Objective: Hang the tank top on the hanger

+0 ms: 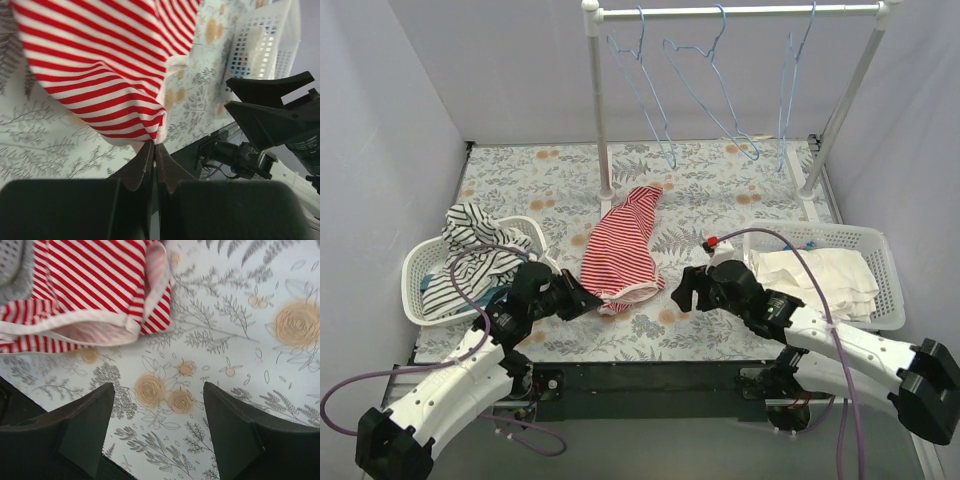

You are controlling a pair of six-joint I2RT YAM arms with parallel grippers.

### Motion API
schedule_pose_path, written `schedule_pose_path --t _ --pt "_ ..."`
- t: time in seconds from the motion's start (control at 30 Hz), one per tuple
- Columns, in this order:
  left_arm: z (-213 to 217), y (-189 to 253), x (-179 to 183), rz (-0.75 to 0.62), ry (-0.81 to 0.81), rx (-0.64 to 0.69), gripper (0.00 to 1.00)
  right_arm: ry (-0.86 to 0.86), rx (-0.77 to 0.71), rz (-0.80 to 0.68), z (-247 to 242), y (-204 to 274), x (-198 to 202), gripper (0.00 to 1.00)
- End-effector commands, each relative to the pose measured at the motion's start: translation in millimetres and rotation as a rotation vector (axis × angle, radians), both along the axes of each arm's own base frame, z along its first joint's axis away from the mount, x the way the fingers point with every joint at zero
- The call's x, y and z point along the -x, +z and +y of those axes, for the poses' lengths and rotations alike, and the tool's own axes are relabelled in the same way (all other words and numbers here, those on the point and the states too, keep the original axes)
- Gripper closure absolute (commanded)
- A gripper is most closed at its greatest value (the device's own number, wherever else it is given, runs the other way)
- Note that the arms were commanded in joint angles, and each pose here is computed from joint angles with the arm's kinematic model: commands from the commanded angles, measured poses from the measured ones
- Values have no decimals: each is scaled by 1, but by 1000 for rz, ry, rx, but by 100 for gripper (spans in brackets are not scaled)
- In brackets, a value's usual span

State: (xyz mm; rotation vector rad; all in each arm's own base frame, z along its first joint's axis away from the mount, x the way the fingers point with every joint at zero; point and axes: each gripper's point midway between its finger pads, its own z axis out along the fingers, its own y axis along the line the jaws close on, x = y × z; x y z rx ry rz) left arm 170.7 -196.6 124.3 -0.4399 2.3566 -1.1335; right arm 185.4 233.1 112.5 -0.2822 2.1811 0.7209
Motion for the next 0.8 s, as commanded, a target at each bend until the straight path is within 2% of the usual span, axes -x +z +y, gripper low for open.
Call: schedule_pose_path --t 0.0,0.07,0.1,0.2,0.27,0.33,0.4,0.5,0.53,0.57,0.6,0.67,0.77 --pt "9 10 -2 -27 59 -5 88 5 -110 35 26 -2 -6 20" --pt "14 15 -4 -36 68 -48 80 7 -114 56 35 -11 -9 20" --pt "15 16 -5 -39 66 -66 71 2 -113 57 38 -12 -13 20" --pt "18 47 -14 -140 38 -113 59 -52 -84 80 37 -24 -21 23" --pt "9 82 -16 -251 -63 -123 60 -92 -91 88 32 -27 -26 28" --pt "1 79 -21 -238 -145 -194 70 -119 -85 95 24 -31 -28 32" --pt "-7 89 -25 -262 -171 -233 71 -135 -96 91 20 -29 -30 34" --pt "-36 71 -17 -251 -264 -328 74 -156 -96 82 12 -28 -29 36" --pt "-55 63 2 -256 -348 -353 74 -167 -96 76 9 -27 -30 36" --pt "-64 42 2 -229 -359 -439 75 -188 -102 57 4 -24 -31 36" --pt "-69 40 -3 -249 -328 -500 75 -198 -100 51 1 -23 -31 36" --pt "-84 9 10 -210 -384 -623 75 -224 -100 32 -8 -18 -32 36" --pt "-88 -12 5 -209 -342 -740 73 -235 -106 13 -14 -12 -31 36"
